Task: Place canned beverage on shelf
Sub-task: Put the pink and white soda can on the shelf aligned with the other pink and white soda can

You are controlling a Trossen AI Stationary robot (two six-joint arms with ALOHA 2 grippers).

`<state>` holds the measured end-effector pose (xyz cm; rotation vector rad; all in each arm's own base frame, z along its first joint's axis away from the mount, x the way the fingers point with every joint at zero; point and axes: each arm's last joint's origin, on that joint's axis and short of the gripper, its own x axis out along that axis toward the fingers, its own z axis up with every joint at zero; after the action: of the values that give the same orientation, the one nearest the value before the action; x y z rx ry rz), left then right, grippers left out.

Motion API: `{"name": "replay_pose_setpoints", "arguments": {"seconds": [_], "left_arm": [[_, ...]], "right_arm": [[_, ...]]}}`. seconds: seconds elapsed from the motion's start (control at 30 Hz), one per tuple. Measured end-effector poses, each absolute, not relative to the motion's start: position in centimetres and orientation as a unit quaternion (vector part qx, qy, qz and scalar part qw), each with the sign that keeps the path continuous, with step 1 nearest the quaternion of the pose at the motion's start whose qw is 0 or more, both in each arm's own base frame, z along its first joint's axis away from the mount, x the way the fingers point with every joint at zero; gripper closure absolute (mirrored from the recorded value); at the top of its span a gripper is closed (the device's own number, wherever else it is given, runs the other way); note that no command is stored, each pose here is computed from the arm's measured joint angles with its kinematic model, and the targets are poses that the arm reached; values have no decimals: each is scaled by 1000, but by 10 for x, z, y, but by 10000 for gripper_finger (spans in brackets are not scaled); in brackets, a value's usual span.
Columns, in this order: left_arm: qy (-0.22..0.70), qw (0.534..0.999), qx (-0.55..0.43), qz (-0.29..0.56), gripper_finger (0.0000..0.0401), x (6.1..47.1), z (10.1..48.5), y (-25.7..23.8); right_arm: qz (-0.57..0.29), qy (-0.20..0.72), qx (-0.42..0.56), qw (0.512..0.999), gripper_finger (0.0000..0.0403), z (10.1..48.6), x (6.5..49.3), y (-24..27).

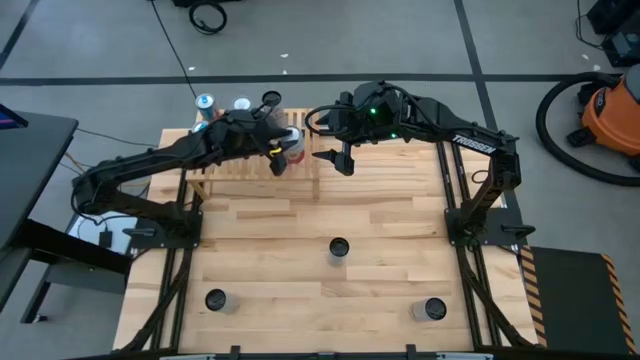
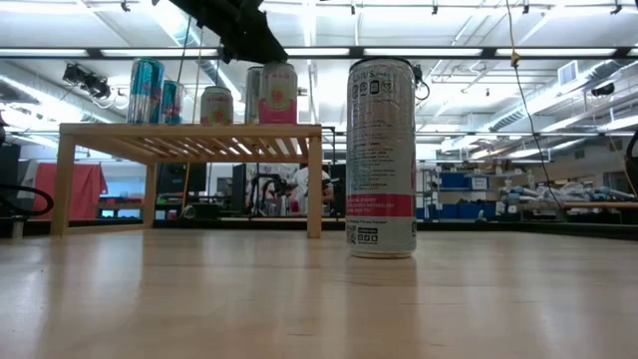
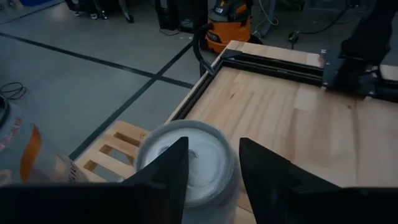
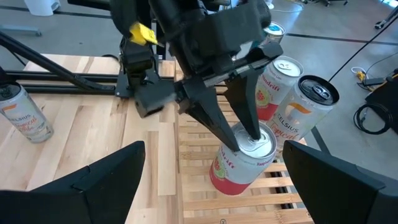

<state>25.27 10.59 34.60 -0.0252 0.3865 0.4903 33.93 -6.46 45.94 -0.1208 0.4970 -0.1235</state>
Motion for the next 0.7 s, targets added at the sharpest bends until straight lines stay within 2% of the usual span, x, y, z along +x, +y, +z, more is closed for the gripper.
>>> {"name": "replay_pose_setpoints", "arguments": {"seconds": [0.37, 0.7], "left_arm": [[124, 961, -24, 246, 259, 227, 374, 95], [109, 967, -20, 230, 259, 223, 381, 85]], "right_arm": [[-61, 245, -61, 966, 11, 459, 339, -65], [-67, 242, -38, 967, 11, 460, 340, -65]]}}
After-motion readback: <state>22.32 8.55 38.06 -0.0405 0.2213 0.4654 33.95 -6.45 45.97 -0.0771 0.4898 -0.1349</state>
